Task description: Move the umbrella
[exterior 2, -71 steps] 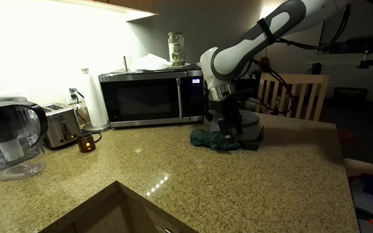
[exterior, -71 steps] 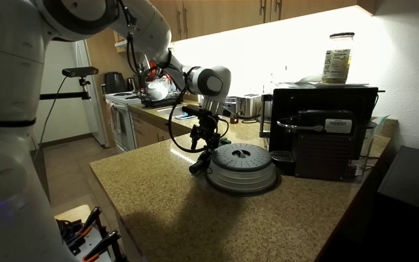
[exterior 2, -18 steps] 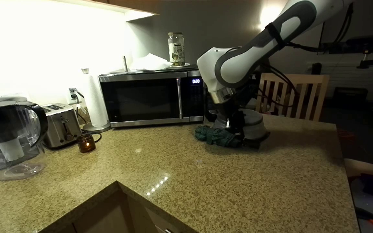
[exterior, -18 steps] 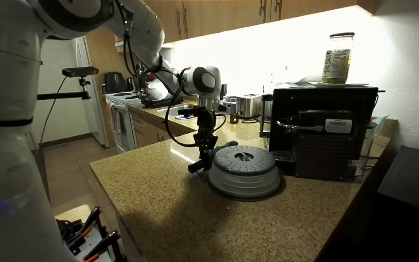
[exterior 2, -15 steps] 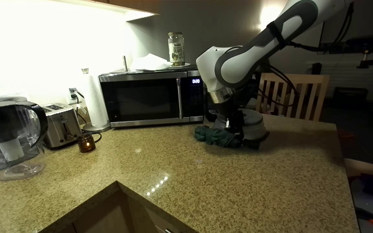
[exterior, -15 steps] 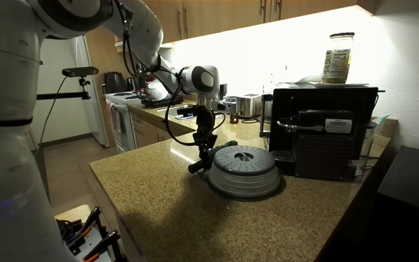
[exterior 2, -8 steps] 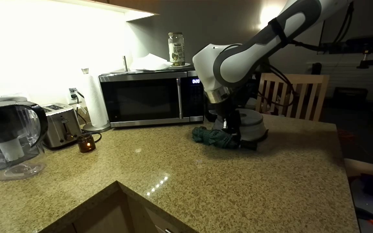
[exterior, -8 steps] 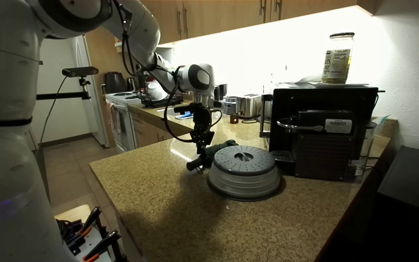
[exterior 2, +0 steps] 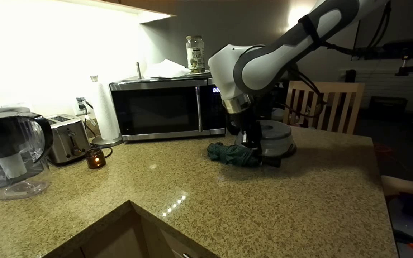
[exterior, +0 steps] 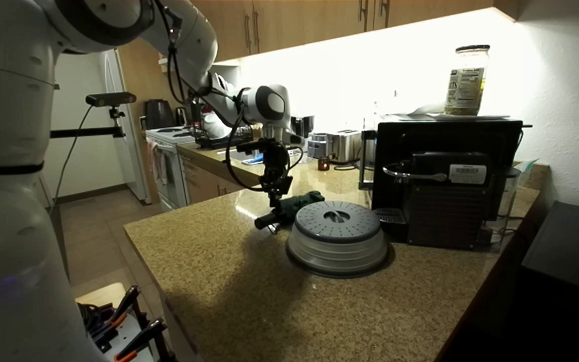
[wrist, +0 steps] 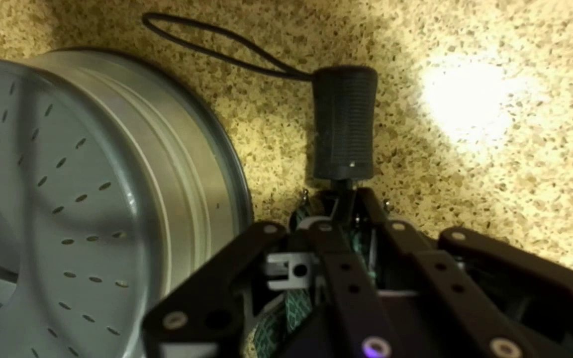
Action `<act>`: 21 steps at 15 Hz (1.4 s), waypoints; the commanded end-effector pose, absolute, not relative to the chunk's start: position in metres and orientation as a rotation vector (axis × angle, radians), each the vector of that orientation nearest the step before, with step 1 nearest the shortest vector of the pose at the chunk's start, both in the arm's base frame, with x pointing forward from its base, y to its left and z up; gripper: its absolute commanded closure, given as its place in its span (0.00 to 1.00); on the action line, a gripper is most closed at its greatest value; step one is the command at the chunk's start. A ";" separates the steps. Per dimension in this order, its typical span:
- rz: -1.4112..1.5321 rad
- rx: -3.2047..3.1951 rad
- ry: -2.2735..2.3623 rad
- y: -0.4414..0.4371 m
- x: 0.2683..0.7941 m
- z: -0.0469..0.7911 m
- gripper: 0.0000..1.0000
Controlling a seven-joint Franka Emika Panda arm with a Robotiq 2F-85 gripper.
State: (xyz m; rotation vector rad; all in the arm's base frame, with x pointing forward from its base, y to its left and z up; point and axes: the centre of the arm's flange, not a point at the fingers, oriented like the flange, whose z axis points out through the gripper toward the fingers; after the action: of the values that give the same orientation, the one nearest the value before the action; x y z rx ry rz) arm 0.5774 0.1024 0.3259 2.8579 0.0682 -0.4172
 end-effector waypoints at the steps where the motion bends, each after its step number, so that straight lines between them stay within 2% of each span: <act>1: -0.388 2.820 0.108 0.115 0.580 0.331 0.99; 21: -0.240 2.810 0.401 0.213 0.553 0.362 0.99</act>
State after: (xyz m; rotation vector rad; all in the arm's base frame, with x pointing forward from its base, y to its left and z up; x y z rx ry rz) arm 0.5665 0.2069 0.3502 2.8322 0.3456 -0.2883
